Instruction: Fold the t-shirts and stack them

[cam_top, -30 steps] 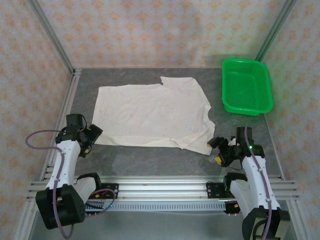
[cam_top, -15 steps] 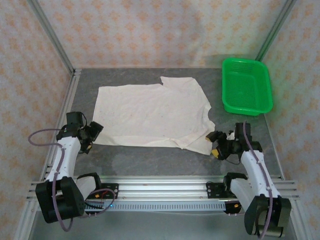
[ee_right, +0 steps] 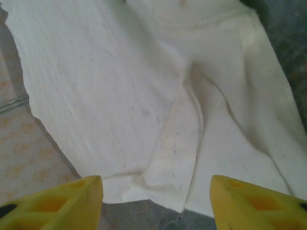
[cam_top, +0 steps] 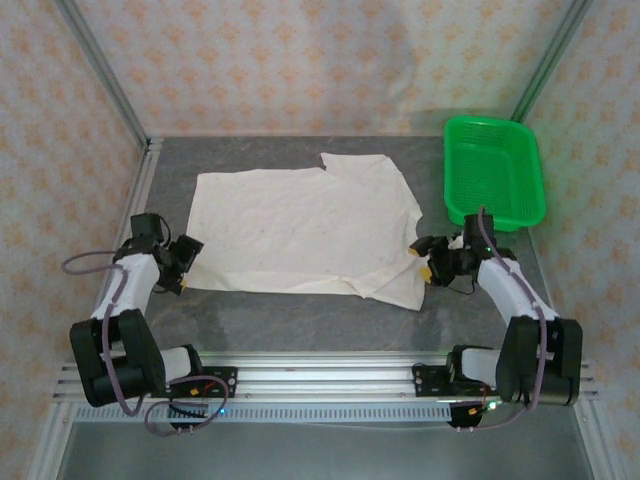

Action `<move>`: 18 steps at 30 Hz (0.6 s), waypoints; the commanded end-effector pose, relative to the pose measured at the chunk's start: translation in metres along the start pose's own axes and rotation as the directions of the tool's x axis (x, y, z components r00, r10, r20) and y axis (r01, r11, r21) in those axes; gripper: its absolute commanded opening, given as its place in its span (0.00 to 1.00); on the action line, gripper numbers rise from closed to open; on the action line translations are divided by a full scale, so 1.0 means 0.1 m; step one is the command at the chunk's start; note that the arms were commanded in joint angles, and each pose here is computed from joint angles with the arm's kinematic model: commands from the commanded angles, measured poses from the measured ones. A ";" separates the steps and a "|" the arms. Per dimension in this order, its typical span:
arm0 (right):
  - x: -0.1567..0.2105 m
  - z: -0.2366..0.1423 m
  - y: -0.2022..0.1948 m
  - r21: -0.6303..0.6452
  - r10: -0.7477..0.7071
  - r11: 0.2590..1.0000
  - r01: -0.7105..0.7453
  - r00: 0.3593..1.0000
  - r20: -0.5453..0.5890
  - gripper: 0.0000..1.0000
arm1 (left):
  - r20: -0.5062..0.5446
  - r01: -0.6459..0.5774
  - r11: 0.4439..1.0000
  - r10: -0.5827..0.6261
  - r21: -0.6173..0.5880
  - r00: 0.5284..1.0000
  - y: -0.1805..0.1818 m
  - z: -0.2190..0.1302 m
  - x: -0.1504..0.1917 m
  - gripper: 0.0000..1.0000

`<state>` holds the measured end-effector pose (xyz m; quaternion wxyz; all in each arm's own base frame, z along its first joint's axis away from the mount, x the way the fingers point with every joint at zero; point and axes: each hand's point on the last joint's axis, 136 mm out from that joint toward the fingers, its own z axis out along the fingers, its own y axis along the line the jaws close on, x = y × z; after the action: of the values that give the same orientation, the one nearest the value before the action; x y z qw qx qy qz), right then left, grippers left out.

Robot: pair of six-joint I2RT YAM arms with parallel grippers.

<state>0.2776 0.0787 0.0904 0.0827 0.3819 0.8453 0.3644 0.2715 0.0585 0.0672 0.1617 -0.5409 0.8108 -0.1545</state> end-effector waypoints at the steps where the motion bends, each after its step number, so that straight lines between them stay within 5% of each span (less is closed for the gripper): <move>1: -0.14 0.04 0.07 0.009 -0.023 1.000 0.023 0.999 0.041 0.57 | 0.013 0.008 0.999 -0.008 0.035 1.000 -0.11 0.01 -0.12 0.85; 18: -0.38 0.36 -0.02 0.117 -0.015 0.993 0.010 0.999 0.049 0.43 | -0.017 0.048 0.998 -0.047 0.027 0.999 -0.29 0.43 -0.37 0.77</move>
<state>0.3051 0.0739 0.0546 0.0633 0.3949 0.8603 0.3161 0.3139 0.0723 0.0380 0.1436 -0.5522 0.8044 -0.1658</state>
